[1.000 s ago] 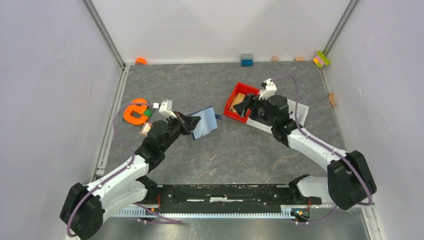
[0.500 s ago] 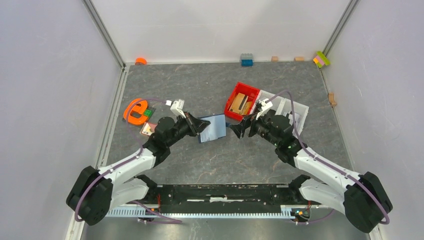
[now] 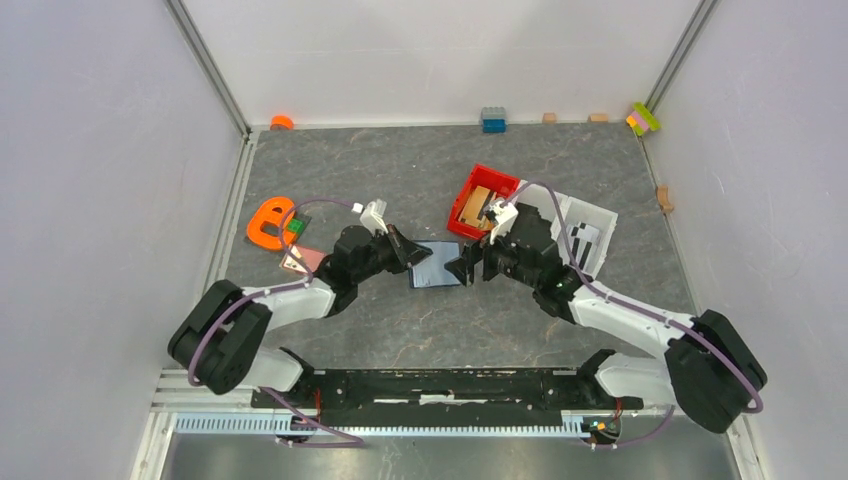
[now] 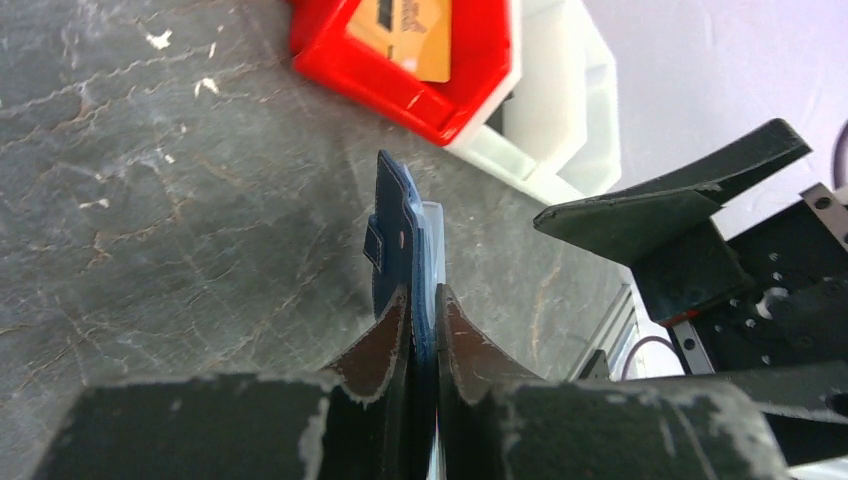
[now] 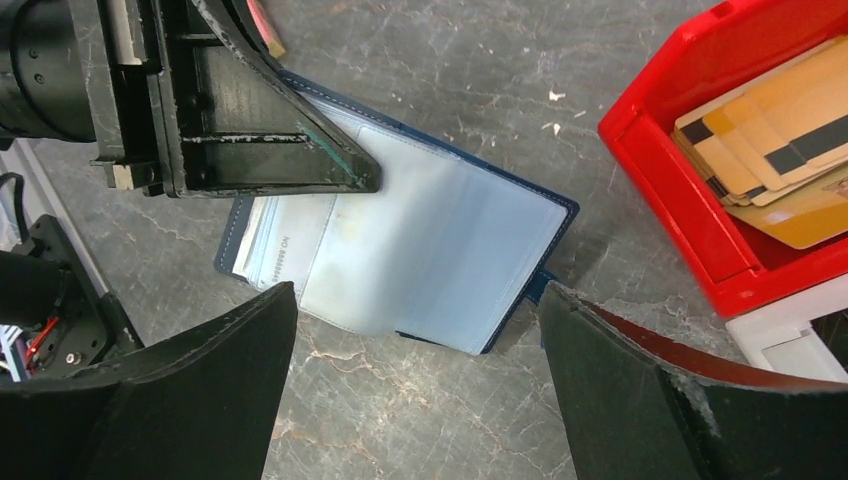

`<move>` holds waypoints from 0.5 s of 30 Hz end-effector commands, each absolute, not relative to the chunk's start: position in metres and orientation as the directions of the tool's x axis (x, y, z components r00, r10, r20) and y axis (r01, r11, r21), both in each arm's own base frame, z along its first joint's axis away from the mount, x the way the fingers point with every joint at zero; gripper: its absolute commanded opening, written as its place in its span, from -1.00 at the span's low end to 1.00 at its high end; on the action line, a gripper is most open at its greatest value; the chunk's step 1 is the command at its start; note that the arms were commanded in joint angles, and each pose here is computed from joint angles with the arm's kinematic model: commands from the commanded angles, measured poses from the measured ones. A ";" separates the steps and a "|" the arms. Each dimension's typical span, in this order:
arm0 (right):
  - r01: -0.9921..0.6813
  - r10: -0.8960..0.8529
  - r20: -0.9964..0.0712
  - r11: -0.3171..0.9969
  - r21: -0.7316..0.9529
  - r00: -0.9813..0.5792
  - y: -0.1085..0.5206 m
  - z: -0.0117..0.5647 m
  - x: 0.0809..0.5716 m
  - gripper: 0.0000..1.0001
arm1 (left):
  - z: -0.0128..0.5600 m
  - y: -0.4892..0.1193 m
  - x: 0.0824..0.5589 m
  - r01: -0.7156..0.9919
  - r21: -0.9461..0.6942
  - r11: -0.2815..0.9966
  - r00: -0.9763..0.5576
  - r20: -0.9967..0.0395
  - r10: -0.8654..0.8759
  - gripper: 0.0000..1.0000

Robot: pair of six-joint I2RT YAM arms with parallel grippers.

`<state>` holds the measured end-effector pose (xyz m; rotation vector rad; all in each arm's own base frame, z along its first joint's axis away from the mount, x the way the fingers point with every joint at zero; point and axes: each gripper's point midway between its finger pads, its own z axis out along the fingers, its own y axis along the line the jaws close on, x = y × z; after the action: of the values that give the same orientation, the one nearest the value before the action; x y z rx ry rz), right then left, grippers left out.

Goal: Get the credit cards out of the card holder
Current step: Remove the credit card from the card holder.

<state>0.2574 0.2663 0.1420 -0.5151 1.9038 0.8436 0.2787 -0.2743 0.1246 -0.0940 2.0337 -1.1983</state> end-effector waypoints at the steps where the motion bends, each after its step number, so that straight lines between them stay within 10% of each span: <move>1: -0.651 -0.022 -0.877 0.678 0.341 -0.481 0.277 0.138 0.266 0.89 | 0.134 -0.283 0.295 0.279 -0.790 0.546 -0.704 -0.555 -0.443 -0.94; 15: -0.706 -0.164 -0.855 0.650 0.281 -0.492 0.314 0.113 0.255 0.90 | 0.143 -0.282 0.293 0.287 -0.793 0.537 -0.701 -0.556 -0.446 -0.54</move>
<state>0.2442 0.3002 0.0911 -0.6500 2.0830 0.8262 0.2838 -0.2763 0.1071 -0.1244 2.1091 -1.1626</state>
